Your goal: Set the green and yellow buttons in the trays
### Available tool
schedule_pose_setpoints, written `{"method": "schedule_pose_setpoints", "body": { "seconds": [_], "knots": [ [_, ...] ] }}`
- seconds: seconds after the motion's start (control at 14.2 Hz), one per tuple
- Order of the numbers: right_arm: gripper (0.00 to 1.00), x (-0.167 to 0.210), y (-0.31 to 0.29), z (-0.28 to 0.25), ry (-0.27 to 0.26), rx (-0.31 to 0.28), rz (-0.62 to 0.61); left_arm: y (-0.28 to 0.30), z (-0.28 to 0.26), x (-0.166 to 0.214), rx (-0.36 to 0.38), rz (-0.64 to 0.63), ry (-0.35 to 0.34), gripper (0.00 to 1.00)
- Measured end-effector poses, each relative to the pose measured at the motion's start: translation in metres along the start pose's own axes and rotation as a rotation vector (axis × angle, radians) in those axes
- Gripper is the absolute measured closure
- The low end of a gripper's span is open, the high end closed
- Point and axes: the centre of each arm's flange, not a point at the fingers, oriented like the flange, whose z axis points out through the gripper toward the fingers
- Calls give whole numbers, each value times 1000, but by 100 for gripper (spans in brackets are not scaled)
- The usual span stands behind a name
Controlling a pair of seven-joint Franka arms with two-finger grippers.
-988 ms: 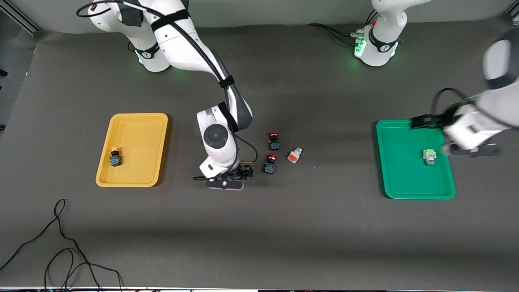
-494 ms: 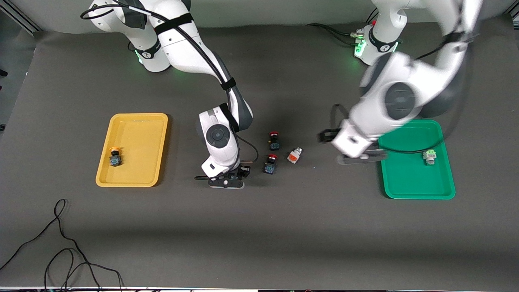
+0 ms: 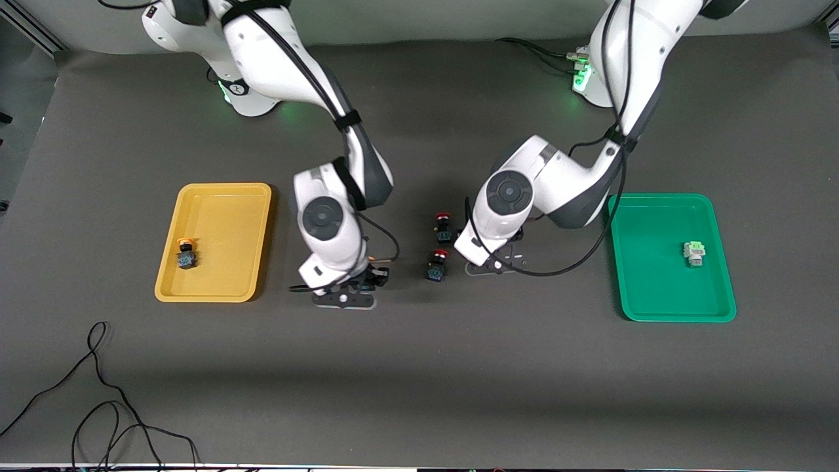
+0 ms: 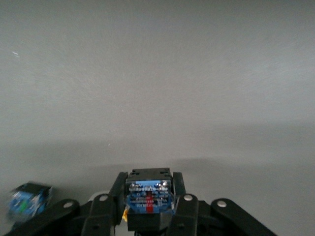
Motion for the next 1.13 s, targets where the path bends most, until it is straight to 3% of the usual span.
{"method": "schedule_pose_setpoints", "body": {
  "seconds": [0.21,0.49,0.71,0.99,1.13],
  "knots": [
    [59,12,34,-53,-45,16,-51,10,32,-4,-5,167,39,1],
    [59,39,130,-80,-77,-18,-192,11,58,-18,-31,330,84,1],
    [59,46,241,-87,-104,-30,-267,4,74,-26,-32,367,82,1],
    [59,14,360,-67,-145,0,-280,1,80,-30,-28,371,74,4],
    [59,-14,393,-32,-114,-5,-276,1,78,-29,-29,366,77,22]
  ]
}}
